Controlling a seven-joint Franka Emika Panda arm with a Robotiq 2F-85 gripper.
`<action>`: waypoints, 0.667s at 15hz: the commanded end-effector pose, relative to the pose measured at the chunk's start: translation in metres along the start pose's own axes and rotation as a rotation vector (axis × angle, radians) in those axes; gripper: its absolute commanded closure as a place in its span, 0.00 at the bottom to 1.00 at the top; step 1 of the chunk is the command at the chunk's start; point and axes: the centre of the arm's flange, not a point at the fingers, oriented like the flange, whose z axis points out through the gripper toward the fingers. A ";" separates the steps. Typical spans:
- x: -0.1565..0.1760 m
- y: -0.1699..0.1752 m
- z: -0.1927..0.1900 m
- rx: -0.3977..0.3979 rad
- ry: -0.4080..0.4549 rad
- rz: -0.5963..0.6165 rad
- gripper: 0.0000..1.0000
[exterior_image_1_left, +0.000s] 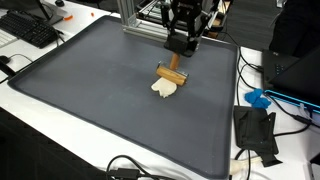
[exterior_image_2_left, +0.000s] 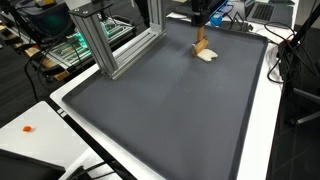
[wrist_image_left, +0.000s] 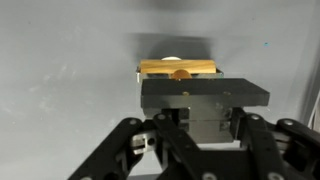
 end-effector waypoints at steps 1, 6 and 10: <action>-0.007 -0.001 0.005 0.006 -0.020 -0.006 0.75; -0.004 -0.001 -0.005 0.015 -0.010 -0.010 0.78; 0.000 0.004 -0.032 0.018 0.010 0.000 0.78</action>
